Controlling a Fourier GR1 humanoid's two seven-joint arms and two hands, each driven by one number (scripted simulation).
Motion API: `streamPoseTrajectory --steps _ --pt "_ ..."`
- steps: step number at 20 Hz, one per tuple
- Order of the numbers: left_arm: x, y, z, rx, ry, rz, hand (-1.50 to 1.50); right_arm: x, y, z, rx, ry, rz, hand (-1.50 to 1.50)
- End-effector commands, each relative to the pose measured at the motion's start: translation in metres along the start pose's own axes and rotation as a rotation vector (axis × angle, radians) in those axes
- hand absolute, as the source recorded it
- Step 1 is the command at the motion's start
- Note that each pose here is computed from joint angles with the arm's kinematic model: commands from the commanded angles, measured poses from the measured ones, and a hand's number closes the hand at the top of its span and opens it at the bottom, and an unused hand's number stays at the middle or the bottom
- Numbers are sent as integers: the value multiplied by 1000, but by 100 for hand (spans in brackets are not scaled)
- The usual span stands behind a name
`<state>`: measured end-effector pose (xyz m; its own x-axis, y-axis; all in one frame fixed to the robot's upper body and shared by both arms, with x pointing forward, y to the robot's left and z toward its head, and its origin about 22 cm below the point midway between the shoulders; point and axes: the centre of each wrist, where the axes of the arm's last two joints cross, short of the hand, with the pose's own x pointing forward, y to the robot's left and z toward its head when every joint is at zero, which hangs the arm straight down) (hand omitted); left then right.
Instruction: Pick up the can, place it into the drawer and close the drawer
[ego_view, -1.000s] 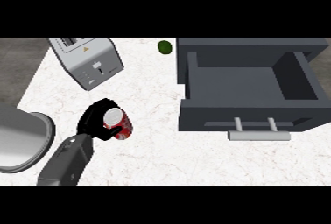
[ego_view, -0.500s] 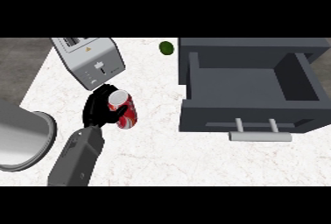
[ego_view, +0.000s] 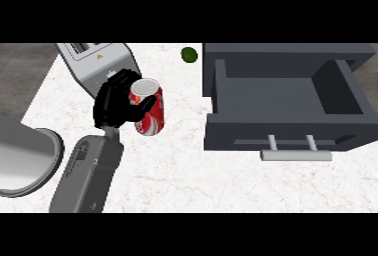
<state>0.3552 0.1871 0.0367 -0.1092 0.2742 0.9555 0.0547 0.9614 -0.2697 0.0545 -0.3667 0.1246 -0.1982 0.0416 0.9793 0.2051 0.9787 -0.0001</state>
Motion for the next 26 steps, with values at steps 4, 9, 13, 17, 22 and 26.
streamPoseTrajectory --steps 4,9,13,17,22,26 --pt "50 -35 5 9 -14 -31 150 0 -5 1 11 -7 -3 -150" --pt "83 -84 -14 -2 -57 -48 150 -4 -16 -7 18 -16 -4 -150" --pt "96 -84 -27 -19 -47 -61 150 -14 -3 1 8 -7 -4 -150" --pt "100 -113 -42 -35 -58 -78 150 -1 -8 -8 5 -14 -14 -150" --pt "116 -139 -38 -18 -47 -76 150 0 14 -8 11 -7 -21 -150" --pt "108 -161 -65 -38 -31 -79 150 -12 8 -4 35 -24 -38 -150"
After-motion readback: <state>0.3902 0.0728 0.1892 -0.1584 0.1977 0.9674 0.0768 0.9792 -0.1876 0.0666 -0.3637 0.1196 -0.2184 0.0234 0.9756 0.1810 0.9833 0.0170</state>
